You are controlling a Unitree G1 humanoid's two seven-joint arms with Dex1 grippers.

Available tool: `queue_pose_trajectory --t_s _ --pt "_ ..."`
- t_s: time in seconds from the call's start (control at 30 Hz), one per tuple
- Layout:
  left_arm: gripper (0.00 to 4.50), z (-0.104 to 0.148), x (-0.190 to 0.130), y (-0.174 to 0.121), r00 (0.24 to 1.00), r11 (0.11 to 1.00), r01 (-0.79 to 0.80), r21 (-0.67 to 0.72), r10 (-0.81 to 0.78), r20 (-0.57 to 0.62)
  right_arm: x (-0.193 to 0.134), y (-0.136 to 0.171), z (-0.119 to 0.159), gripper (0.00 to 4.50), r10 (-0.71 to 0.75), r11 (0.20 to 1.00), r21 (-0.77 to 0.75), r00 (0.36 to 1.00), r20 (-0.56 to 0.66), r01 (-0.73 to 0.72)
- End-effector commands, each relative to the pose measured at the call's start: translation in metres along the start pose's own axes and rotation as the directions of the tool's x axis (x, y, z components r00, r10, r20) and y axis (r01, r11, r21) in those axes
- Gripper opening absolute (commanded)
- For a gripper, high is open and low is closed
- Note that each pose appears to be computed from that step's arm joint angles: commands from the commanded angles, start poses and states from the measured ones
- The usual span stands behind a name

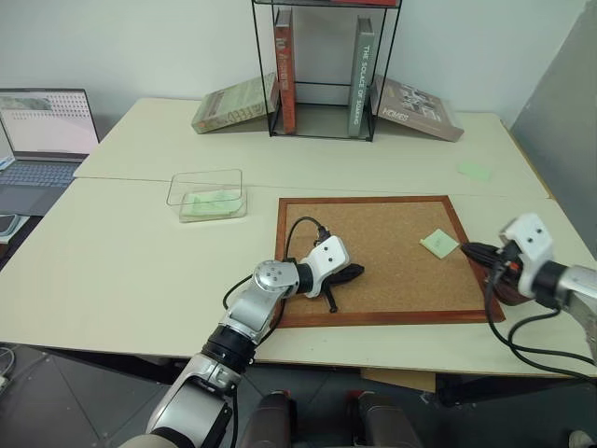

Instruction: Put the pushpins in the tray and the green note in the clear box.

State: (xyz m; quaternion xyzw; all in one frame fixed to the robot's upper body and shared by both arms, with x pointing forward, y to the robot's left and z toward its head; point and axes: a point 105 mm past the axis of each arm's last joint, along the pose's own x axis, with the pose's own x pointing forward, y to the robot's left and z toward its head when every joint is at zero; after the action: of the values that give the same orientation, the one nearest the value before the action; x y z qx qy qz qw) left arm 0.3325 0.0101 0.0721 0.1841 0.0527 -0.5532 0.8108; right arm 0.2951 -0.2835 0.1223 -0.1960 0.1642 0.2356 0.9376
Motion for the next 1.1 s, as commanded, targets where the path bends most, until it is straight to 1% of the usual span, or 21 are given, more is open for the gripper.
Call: queue_pose_trajectory --t_s 0.03,0.17,0.3,0.37,0.43,0.47,0.5,0.57,0.8,0.83,0.93,1.03,1.1 --pt "0.00 -0.002 0.001 -0.003 1.000 1.000 0.012 0.004 -0.012 -0.006 -0.015 -0.018 -0.010 0.01 -0.083 0.997 -0.001 0.996 -0.042 0.083" --pt "0.00 -0.003 0.000 -0.004 1.000 1.000 0.018 0.012 -0.018 -0.012 -0.017 -0.031 -0.027 0.01 -0.159 0.987 -0.010 0.981 -0.111 0.159" --pt "0.00 -0.003 -0.001 -0.004 1.000 1.000 0.018 0.013 -0.018 -0.013 -0.015 -0.033 -0.034 0.01 -0.166 0.986 0.003 0.976 -0.144 0.168" --pt "0.00 -0.004 -0.001 -0.004 1.000 1.000 0.018 0.014 -0.018 -0.014 -0.014 -0.034 -0.036 0.45 -0.168 0.985 0.007 0.974 -0.153 0.171" --pt "0.00 -0.004 -0.001 -0.005 1.000 1.000 0.018 0.014 -0.018 -0.014 -0.014 -0.036 -0.037 0.76 -0.172 0.985 0.007 0.972 -0.158 0.175" --pt "0.00 -0.004 -0.001 -0.005 1.000 1.000 0.018 0.013 -0.018 -0.015 -0.015 -0.037 -0.037 1.04 -0.172 0.984 0.011 0.973 -0.156 0.176" --pt "0.00 -0.004 -0.001 -0.005 1.000 1.000 0.018 0.013 -0.018 -0.016 -0.015 -0.037 -0.036 1.13 -0.171 0.984 0.014 0.973 -0.155 0.176" --pt "0.00 -0.004 -0.001 -0.005 1.000 1.000 0.018 0.012 -0.018 -0.016 -0.016 -0.037 -0.035 1.53 -0.166 0.985 0.018 0.974 -0.153 0.170" --pt "0.00 -0.004 0.000 -0.006 1.000 1.000 0.024 0.015 -0.023 -0.017 -0.019 -0.038 -0.031 3.10 -0.168 0.984 0.029 0.975 -0.144 0.173" --pt "0.00 -0.004 0.000 -0.006 1.000 1.000 0.024 0.015 -0.024 -0.017 -0.019 -0.039 -0.031 3.22 -0.170 0.984 0.031 0.975 -0.142 0.176" --pt "0.00 -0.004 0.001 -0.005 1.000 1.000 0.026 0.017 -0.026 -0.017 -0.022 -0.042 -0.029 3.98 -0.188 0.980 0.036 0.973 -0.135 0.194" --pt "0.00 -0.004 0.000 -0.005 0.999 0.999 0.026 0.018 -0.026 -0.018 -0.026 -0.047 -0.022 4.45 -0.199 0.978 0.045 0.974 -0.105 0.205" --pt "0.00 -0.004 0.000 -0.005 0.999 0.999 0.026 0.018 -0.026 -0.019 -0.029 -0.046 -0.013 4.45 -0.184 0.981 0.053 0.980 -0.071 0.187"
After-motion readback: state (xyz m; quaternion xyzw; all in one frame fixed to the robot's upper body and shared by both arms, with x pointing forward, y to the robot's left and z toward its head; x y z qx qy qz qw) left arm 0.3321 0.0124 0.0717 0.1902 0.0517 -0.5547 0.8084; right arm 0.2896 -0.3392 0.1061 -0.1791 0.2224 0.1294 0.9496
